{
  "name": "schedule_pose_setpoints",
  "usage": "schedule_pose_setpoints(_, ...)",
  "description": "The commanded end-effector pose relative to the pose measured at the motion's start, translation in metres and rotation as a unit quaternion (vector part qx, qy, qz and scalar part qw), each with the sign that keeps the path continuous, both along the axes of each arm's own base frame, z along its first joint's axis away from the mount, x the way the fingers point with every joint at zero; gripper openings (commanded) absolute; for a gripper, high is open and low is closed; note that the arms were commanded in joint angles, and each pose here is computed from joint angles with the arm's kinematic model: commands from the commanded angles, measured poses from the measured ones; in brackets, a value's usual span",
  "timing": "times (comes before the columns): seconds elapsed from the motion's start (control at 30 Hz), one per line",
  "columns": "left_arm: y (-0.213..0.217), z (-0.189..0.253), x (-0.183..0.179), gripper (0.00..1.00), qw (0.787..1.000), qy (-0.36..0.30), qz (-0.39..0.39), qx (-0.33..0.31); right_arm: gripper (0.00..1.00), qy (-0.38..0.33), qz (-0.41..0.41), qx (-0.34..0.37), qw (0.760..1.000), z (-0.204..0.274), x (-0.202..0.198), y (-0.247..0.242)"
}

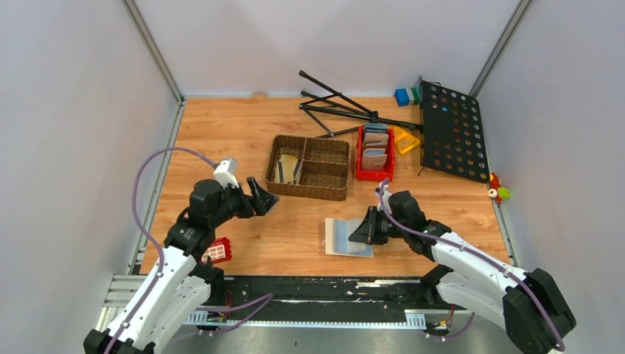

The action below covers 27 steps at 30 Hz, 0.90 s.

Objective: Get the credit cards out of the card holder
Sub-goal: Place the card holder at the center of the board.

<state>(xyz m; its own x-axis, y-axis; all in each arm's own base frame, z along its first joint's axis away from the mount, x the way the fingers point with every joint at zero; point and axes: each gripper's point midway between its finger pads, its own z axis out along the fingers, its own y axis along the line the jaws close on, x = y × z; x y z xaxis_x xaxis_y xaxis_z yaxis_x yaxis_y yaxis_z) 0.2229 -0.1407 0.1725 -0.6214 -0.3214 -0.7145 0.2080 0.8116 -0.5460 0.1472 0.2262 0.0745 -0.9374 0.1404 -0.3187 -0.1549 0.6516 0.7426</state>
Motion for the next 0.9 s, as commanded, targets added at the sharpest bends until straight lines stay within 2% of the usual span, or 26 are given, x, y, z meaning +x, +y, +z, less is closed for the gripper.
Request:
schedule_pose_setpoints(0.0, -0.053, 0.008, -0.018, 1.00, 0.982, -0.020, -0.128, -0.138, 0.00, -0.031, 0.001, 0.023, 0.999, 0.021, 0.009, 0.009)
schedule_pose_setpoints(0.07, -0.065, 0.002, -0.027, 1.00, 0.971, -0.009, -0.149, -0.186, 0.00, -0.026, 0.003, 0.030, 0.999, 0.020, 0.008, 0.013)
schedule_pose_setpoints(0.2, -0.082, -0.016, -0.044, 1.00, 0.975, -0.007, -0.160, -0.151, 0.00, -0.022, 0.010, 0.030, 0.999, 0.019, 0.008, 0.020)
schedule_pose_setpoints(0.3, -0.096, -0.016, -0.054, 1.00, 0.973, -0.019, -0.170, -0.156, 0.00, -0.019, 0.018, 0.027, 0.999, 0.018, 0.008, 0.026)
schedule_pose_setpoints(0.47, -0.112, -0.042, -0.068, 1.00, 0.967, 0.015, -0.173, -0.186, 0.00, -0.014, 0.027, 0.022, 0.999, 0.015, 0.007, 0.034)
schedule_pose_setpoints(0.73, -0.139, -0.072, -0.083, 1.00, 0.967, 0.076, -0.205, -0.130, 0.00, -0.016, 0.038, 0.020, 0.999, 0.018, 0.006, 0.047)
schedule_pose_setpoints(0.87, -0.156, -0.073, -0.090, 1.00, 0.956, 0.094, -0.230, -0.155, 0.00, -0.020, 0.042, 0.023, 0.999, 0.021, 0.005, 0.052)
